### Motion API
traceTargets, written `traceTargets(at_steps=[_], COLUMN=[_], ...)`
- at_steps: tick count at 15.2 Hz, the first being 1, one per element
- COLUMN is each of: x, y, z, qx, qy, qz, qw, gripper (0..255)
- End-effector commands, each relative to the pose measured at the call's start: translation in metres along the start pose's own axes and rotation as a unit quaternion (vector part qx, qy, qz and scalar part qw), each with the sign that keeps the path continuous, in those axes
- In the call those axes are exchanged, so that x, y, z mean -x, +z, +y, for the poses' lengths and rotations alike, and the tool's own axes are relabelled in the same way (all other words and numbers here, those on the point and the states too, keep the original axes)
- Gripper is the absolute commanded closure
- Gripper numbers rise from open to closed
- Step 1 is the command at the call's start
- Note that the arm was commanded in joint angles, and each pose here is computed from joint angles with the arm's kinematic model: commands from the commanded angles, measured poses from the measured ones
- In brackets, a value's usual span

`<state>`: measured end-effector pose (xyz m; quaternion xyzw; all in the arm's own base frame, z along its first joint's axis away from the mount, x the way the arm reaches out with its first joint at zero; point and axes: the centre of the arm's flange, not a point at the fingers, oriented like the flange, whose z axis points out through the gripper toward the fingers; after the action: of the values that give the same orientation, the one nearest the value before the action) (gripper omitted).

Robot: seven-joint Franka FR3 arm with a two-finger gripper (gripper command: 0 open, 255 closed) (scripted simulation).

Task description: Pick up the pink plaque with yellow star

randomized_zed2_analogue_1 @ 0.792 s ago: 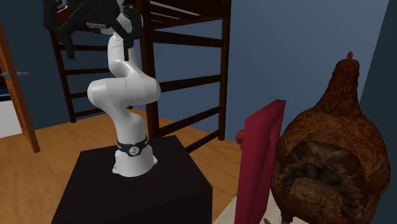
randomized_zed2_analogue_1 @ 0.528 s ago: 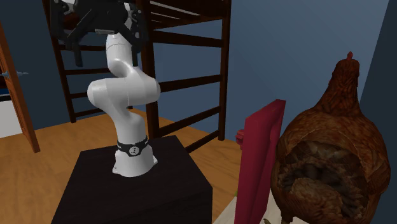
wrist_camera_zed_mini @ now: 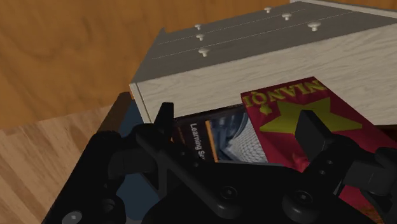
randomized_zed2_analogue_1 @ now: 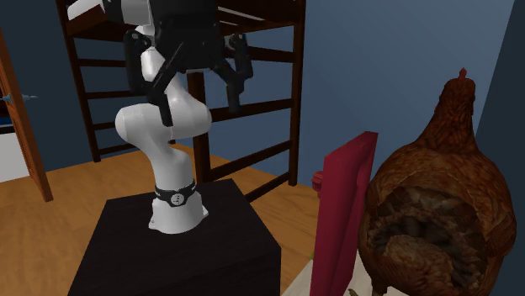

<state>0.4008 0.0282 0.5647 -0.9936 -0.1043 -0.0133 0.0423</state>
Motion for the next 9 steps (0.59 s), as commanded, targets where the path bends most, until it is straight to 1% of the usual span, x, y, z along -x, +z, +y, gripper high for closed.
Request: traceTargets(at_steps=[1,5,9], x=[-0.019,-0.058,-0.093], y=[0.013,0.036,0.059], z=[-0.012,-0.037,-0.068], qx=[-0.014,-0.042,-0.07], qy=[-0.021,-0.062,-0.103], qz=[-0.007,-0.021,-0.036], qw=[0.9996,0.9969,0.9915], gripper=[0,0,0])
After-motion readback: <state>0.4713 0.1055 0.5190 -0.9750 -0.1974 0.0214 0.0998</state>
